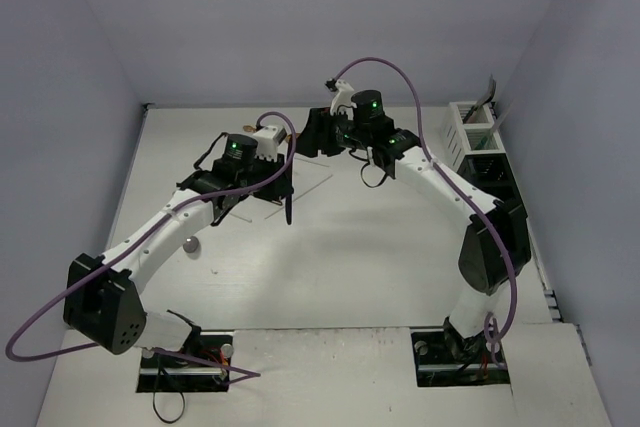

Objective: Sort the eating utensils into containers

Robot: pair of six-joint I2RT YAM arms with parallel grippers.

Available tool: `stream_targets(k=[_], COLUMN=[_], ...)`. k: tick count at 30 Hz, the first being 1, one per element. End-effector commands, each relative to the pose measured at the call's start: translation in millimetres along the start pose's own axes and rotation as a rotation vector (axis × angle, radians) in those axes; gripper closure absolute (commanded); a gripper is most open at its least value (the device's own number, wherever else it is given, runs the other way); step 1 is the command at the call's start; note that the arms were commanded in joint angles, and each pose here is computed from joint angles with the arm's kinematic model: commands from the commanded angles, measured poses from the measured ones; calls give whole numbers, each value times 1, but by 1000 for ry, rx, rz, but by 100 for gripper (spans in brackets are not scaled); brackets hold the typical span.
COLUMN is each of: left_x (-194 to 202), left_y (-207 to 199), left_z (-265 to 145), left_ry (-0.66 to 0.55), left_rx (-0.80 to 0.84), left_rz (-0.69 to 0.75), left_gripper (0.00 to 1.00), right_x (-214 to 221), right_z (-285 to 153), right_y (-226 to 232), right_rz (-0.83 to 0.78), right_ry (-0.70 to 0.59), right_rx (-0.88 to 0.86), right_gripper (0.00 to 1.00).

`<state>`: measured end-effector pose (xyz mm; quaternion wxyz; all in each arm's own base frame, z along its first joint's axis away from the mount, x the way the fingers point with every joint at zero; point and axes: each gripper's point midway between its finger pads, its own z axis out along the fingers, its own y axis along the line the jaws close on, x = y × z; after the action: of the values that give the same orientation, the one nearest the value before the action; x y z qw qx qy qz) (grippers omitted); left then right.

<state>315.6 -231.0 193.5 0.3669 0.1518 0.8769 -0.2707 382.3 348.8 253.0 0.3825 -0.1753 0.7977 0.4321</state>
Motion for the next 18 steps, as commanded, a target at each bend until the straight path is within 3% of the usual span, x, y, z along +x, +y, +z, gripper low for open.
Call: stream_targets(k=[1, 5, 7, 12, 18], left_x=[-51, -51, -51, -49, -48], left_y=[-29, -35, -35, -37, -37], left_z=[-13, -13, -13, -13, -13], left_ry=[-154, -153, -152, -151, -150], left_rx=[83, 95, 97, 100, 97], left_rz=[38, 45, 46, 52, 59], left_gripper=[100, 100, 100, 100, 100], right_x=[-30, -30, -29, -29, -28], right_z=[0, 5, 8, 11, 9], right_y=[26, 26, 26, 29, 34], right_rz=[-70, -65, -67, -69, -67], right_ry=[-80, -77, -73, -72, -69], right_rx=[-73, -77, -81, -93, -116], right_gripper=[43, 50, 60, 73, 100])
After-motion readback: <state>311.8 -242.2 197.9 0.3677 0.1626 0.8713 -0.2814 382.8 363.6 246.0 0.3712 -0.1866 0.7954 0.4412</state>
